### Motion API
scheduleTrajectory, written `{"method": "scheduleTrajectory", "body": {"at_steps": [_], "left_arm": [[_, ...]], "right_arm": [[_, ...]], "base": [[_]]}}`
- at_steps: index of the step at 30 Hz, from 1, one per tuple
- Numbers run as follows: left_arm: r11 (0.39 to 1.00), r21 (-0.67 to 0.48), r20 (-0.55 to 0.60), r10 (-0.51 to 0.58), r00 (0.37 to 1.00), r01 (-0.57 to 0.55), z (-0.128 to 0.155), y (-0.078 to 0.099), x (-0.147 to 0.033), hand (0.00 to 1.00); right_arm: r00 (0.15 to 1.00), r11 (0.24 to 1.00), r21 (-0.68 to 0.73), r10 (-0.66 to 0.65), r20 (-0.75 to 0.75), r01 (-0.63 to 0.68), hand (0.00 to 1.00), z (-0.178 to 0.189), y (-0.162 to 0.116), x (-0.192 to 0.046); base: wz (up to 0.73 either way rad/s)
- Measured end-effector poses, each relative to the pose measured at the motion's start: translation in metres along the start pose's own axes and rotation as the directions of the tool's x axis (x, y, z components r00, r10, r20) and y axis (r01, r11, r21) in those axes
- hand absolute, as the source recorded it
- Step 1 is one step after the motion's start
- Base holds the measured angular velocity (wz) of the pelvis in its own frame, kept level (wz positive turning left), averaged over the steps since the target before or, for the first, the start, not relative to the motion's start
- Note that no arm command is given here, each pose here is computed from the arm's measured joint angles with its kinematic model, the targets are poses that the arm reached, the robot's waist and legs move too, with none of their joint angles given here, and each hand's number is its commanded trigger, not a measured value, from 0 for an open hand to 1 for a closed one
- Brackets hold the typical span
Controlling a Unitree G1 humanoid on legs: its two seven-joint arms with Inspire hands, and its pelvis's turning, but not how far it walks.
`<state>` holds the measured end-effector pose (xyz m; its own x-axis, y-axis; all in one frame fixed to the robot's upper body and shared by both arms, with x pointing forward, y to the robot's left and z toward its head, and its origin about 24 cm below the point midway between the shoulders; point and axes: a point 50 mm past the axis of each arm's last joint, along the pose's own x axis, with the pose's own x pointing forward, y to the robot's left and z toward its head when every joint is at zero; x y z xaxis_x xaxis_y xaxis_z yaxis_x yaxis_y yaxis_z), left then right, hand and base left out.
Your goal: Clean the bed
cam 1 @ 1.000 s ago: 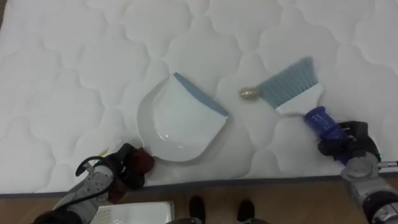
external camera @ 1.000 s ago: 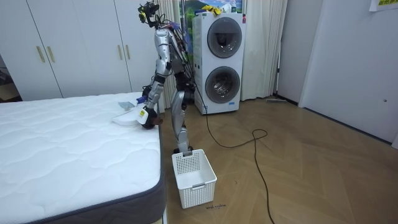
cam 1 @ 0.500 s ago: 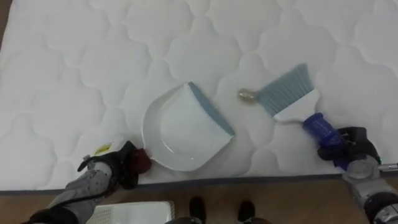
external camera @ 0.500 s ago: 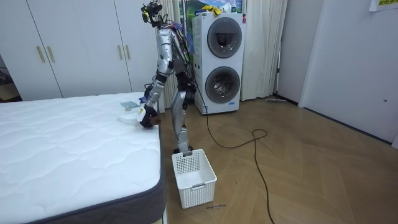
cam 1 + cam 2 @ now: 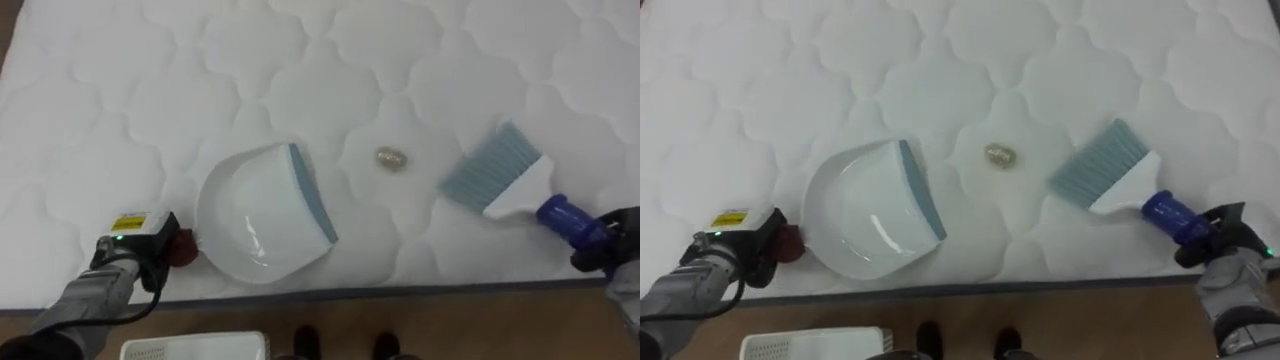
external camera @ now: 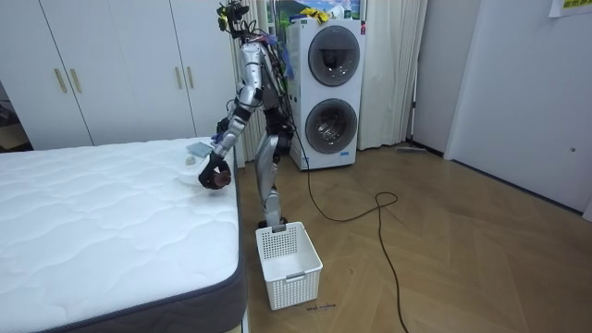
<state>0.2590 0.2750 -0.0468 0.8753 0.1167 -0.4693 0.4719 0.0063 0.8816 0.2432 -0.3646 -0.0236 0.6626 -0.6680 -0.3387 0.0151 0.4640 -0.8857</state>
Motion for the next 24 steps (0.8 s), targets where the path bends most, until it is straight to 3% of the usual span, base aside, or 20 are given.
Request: {"method": "scheduleTrajectory", "body": {"at_steps": [8,13,24], "left_arm": [[0.991,0.083,-0.01,0.102,0.995,-0.101,-0.007,0.008,-0.001,1.0],[0.978,0.115,-0.008,0.175,0.985,-0.173,-0.01,0.021,0.0,1.0],[0.963,0.145,0.001,0.23,0.973,-0.228,-0.009,0.041,0.006,1.0]], "right_arm": [[0.994,0.969,-0.231,-0.067,0.089,0.086,1.0,0.009,-0.027,0.008],[0.971,0.895,-0.403,-0.112,0.21,0.19,1.0,0.03,-0.054,0.014],[0.949,0.786,-0.554,-0.128,0.288,0.274,1.0,0.05,-0.066,0.016]], "base": [[-0.02],[0.0],[0.02]]}}
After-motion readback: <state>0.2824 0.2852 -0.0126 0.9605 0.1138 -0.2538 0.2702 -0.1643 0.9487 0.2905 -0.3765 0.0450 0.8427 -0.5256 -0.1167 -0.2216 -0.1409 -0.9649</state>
